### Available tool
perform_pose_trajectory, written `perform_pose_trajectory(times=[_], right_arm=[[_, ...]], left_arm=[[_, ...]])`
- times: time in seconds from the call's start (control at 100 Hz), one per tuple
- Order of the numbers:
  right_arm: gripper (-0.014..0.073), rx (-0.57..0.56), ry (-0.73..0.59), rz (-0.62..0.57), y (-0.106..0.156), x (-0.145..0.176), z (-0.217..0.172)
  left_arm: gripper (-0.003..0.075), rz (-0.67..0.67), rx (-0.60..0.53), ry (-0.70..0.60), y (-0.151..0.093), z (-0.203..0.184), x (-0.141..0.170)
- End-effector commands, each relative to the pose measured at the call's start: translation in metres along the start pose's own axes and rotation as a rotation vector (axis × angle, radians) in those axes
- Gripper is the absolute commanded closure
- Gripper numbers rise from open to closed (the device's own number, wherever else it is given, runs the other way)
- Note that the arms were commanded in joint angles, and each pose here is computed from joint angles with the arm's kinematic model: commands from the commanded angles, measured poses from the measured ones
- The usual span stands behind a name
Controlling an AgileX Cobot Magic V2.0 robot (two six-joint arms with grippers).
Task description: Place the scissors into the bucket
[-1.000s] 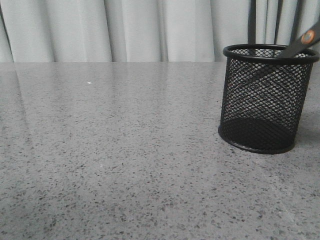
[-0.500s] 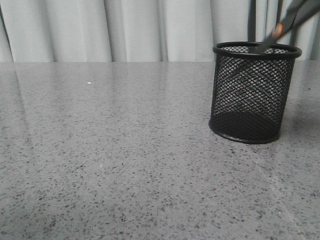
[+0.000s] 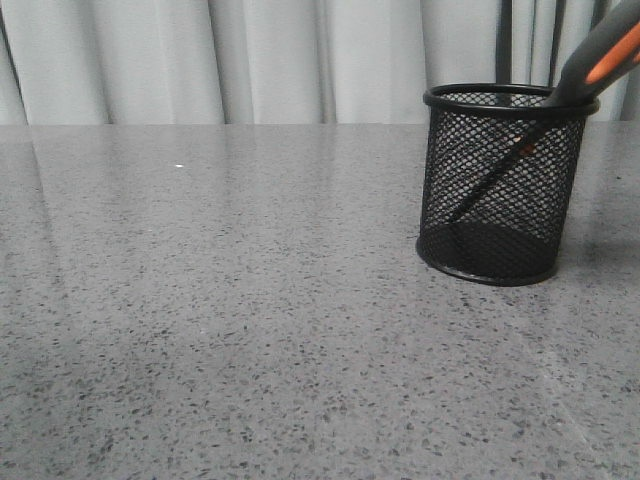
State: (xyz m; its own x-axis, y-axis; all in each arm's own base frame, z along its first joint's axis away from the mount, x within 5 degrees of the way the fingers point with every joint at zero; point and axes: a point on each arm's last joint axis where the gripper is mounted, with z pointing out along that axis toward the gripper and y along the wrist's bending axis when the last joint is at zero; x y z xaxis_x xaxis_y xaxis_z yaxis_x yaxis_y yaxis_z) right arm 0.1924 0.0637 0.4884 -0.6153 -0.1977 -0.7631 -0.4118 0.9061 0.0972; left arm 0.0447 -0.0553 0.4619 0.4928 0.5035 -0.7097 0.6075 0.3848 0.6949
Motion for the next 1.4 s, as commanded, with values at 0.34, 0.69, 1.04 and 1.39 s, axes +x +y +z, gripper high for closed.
perform_pose_trajectory(times=[0.34, 0.69, 1.04, 1.39], right_arm=[[0.0645, 0.304, -0.505, -0.148, 0.013, 0.125, -0.132], [0.0645, 0.336, -0.695, -0.181, 0.012, 0.218, -0.108], [0.0645, 0.334, -0.691, -0.180, 0.013, 0.222, -0.108], [0.0645, 0.334, -0.691, -0.180, 0.013, 0.222, -0.108]], left_arm=[[0.0740, -0.482, -0.227, -0.065, -0.036, -0.041, 0.059], [0.0740, -0.473, -0.188, -0.077, -0.096, -0.030, 0.114], [0.0740, -0.500, -0.170, -0.081, -0.099, -0.028, 0.115], [0.0740, -0.500, -0.170, -0.081, -0.099, -0.028, 0.115]])
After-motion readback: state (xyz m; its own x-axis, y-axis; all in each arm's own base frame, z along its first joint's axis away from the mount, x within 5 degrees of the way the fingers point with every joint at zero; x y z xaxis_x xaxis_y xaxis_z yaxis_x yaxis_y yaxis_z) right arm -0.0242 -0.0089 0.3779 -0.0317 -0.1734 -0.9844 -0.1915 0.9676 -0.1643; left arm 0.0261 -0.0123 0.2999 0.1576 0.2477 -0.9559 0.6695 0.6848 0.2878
